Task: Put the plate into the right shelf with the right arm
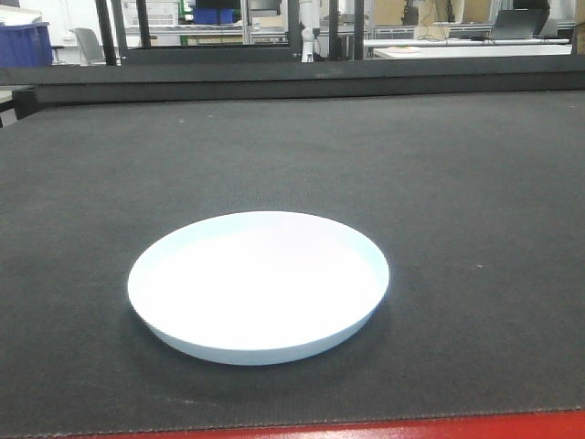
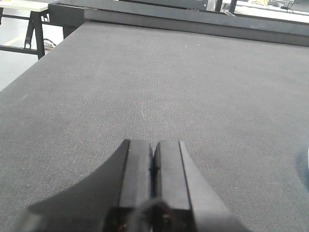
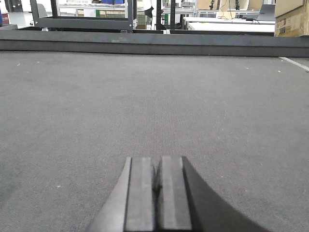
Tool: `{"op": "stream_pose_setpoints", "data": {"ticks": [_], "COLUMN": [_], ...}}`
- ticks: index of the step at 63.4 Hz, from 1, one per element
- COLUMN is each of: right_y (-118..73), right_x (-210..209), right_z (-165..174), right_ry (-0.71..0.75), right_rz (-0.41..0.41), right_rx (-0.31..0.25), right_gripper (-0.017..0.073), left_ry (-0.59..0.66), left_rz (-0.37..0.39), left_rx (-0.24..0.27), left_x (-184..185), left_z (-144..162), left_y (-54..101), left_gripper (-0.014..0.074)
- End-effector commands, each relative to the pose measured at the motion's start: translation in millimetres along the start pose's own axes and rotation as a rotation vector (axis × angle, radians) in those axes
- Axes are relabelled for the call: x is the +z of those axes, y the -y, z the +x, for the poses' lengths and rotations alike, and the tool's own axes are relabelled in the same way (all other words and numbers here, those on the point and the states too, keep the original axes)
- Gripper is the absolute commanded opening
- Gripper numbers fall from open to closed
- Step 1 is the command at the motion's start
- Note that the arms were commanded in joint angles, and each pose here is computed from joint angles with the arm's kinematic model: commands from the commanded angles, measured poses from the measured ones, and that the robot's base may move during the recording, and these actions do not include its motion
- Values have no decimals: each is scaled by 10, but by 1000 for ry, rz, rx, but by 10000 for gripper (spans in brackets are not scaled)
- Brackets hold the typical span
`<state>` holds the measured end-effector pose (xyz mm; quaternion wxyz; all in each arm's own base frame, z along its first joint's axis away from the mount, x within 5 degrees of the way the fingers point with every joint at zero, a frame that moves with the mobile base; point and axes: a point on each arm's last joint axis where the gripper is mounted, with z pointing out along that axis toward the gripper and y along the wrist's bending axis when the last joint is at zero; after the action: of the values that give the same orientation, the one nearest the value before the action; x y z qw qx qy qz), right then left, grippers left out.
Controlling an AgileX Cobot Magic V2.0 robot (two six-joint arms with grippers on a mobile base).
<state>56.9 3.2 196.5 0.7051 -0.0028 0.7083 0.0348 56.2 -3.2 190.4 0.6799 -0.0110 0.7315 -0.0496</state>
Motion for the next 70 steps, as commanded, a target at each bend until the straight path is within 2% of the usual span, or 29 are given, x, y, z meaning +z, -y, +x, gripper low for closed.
{"op": "stream_pose_setpoints", "data": {"ticks": [1,18,27,30,34,40,43,46,52,54,65,70], "right_y": [-2,-2,-2,-2,-2,-5,-14,-30,-58,-59,-51,-71], "right_x": [-20,-20,-31,-39,-55,-89,-112,-149,-255,-279,-201,-99], "right_z": [-132,-137,-204,-238,-296,-406,-498,-633,-1006,-1140,-1886,-2195], "right_ry": [119,125,200,238,304,390,410,428,431,414,229,122], "right_rz": [0,0,0,-1,-12,-52,-70,-82,-70,-57,9,11], "right_rx": [-19,-19,-17,0,68,244,289,275,158,141,164,182], "right_gripper": [55,55,55,55,55,55,55,55,55,55,55,55], "left_ry": [83,83,83,83,83,83,83,83,83,83,83,83], "left_rz": [10,10,10,10,10,10,10,10,10,10,10,10], "left_rx": [-6,-6,-6,-6,-6,-6,-6,-6,-6,-6,-6,-6], "left_x": [0,0,0,0,0,0,0,0,0,0,0,0], "left_z": [-51,-51,-51,-51,-51,-51,-51,-51,-51,-51,-51,-51], "left_y": [6,6,6,6,6,6,6,6,6,6,6,6], "left_gripper": [-47,-47,-47,-47,-47,-47,-47,-47,-47,-47,-47,-47]}}
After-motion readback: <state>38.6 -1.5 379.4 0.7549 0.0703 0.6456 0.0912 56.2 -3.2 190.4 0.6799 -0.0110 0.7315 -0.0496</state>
